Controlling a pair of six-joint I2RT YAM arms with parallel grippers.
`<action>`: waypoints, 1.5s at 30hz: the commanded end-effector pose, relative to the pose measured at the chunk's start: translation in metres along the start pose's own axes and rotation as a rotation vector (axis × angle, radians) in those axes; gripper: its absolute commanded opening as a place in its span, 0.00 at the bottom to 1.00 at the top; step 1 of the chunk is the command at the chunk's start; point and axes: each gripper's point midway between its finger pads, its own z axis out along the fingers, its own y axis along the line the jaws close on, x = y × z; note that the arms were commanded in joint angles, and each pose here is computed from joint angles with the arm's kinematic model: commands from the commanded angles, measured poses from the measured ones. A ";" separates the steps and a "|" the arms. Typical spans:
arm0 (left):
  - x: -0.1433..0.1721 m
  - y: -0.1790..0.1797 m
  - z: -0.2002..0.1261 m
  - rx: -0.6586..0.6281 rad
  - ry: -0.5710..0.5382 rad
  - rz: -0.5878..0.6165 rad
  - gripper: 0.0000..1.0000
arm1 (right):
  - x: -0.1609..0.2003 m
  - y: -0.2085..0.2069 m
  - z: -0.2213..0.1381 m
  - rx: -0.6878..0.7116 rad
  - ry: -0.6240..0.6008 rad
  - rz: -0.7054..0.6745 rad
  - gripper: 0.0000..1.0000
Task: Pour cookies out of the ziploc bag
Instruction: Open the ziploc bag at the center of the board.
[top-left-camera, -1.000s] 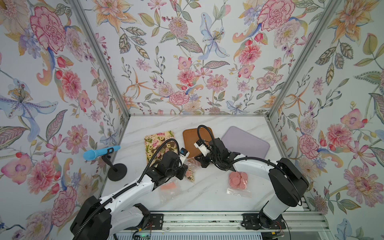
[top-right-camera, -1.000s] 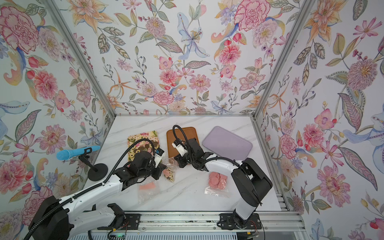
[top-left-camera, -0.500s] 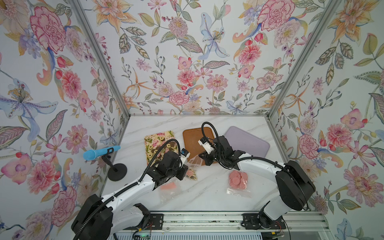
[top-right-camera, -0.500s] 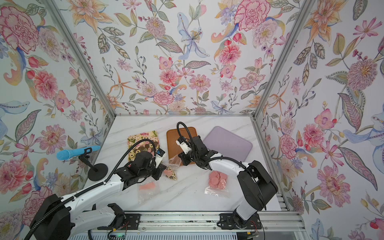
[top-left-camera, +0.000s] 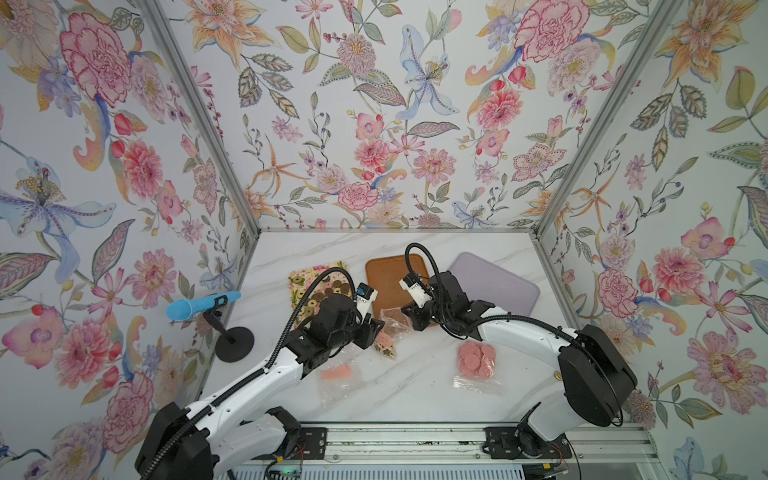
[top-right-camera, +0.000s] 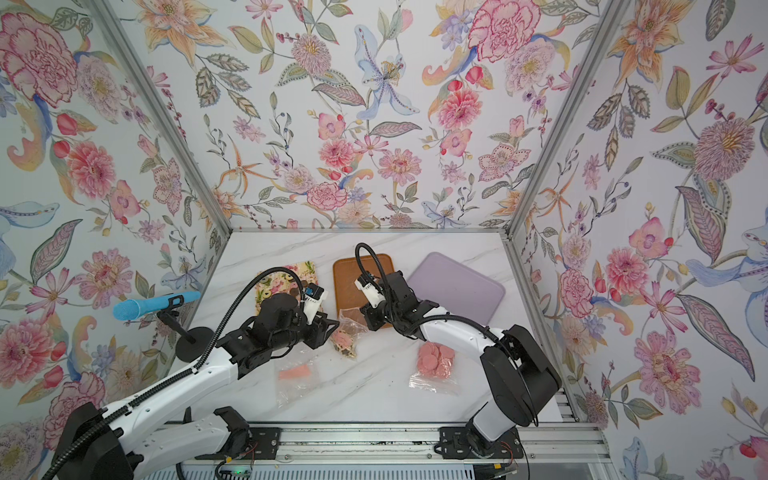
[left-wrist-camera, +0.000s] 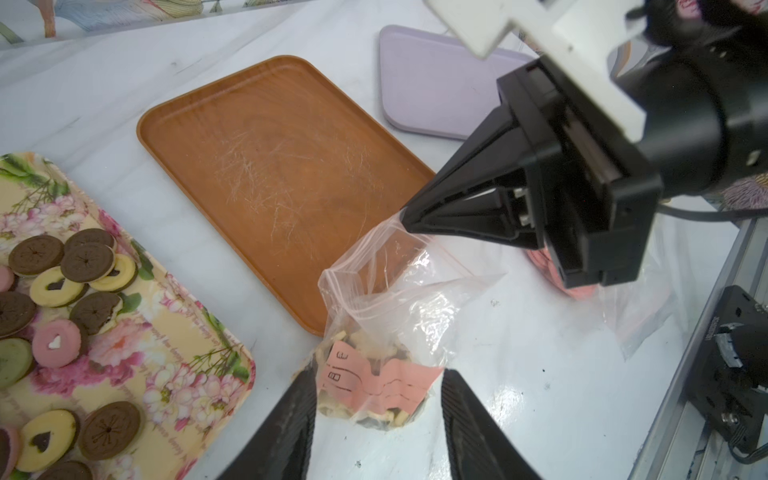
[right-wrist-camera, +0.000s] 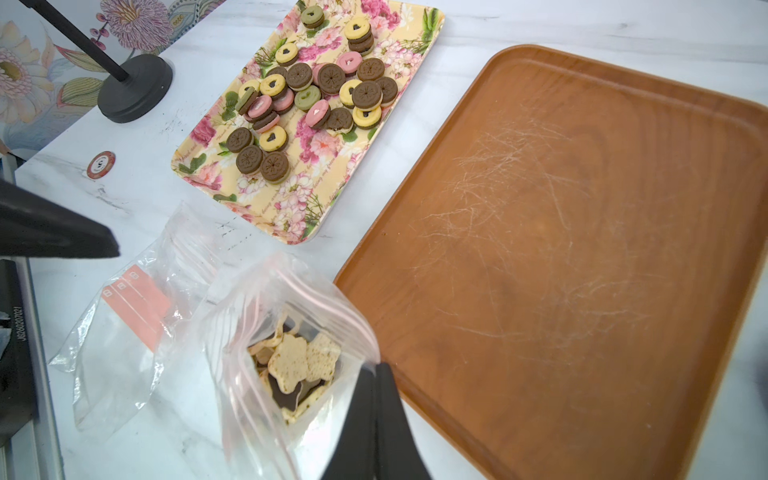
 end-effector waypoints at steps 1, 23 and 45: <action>-0.007 0.002 0.003 -0.007 -0.009 -0.187 0.51 | -0.001 -0.003 -0.007 0.019 -0.009 -0.002 0.00; -0.007 -0.006 0.034 0.016 -0.079 -0.614 0.54 | -0.009 0.009 -0.013 -0.007 -0.052 -0.017 0.00; 0.006 -0.017 0.021 -0.004 0.125 -0.507 0.00 | -0.011 -0.011 -0.023 0.075 -0.044 -0.031 0.00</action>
